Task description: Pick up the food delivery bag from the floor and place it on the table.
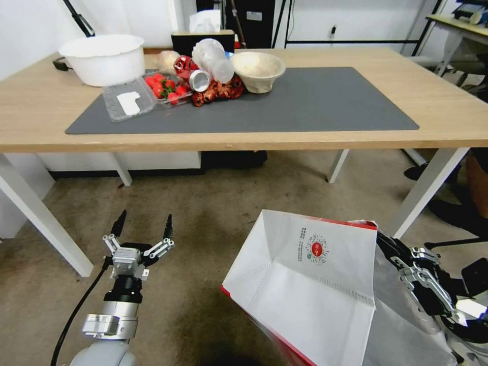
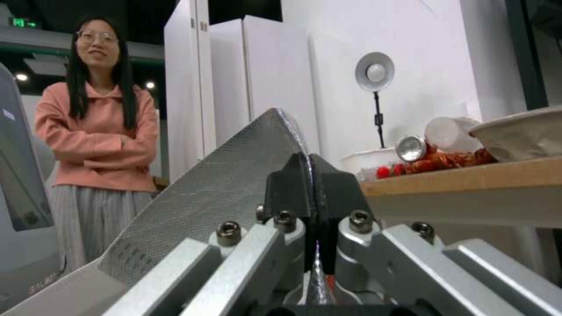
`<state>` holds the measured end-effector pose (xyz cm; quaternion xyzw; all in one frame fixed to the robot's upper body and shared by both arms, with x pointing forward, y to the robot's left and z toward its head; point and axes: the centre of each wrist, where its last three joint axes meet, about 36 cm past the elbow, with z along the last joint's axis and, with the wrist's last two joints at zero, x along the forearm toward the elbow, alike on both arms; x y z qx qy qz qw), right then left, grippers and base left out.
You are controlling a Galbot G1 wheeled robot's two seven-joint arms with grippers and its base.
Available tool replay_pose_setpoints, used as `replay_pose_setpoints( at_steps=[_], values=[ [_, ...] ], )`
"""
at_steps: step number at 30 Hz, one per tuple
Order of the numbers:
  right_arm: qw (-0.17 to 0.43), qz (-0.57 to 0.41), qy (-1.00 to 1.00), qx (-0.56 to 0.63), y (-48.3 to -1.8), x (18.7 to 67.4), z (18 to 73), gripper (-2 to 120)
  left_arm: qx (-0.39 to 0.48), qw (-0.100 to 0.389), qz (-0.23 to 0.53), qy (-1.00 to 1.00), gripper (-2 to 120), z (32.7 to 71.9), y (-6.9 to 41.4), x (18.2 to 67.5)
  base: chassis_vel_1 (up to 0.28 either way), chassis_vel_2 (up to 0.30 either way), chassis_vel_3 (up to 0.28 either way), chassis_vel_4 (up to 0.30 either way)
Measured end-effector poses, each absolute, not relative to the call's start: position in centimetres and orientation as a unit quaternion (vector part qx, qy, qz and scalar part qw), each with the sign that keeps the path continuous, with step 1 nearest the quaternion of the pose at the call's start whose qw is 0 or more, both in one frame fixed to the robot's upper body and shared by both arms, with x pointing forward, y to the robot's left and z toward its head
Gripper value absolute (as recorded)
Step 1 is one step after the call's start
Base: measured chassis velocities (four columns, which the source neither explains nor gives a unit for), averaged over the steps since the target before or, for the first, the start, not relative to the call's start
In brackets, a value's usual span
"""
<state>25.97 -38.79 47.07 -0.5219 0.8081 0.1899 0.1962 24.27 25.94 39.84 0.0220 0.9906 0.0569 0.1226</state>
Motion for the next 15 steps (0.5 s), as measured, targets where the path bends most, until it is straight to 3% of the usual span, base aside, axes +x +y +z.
replay_pose_setpoints(
  at_steps=[15],
  values=[
    [0.194, 0.188, 0.805, -0.528, -38.71, 25.82, 47.14, 0, 0.024, 0.123, 0.060, 0.990, 100, 40.30, 26.07, 23.95, 0.000, 0.000, 0.000, 0.000]
  ],
)
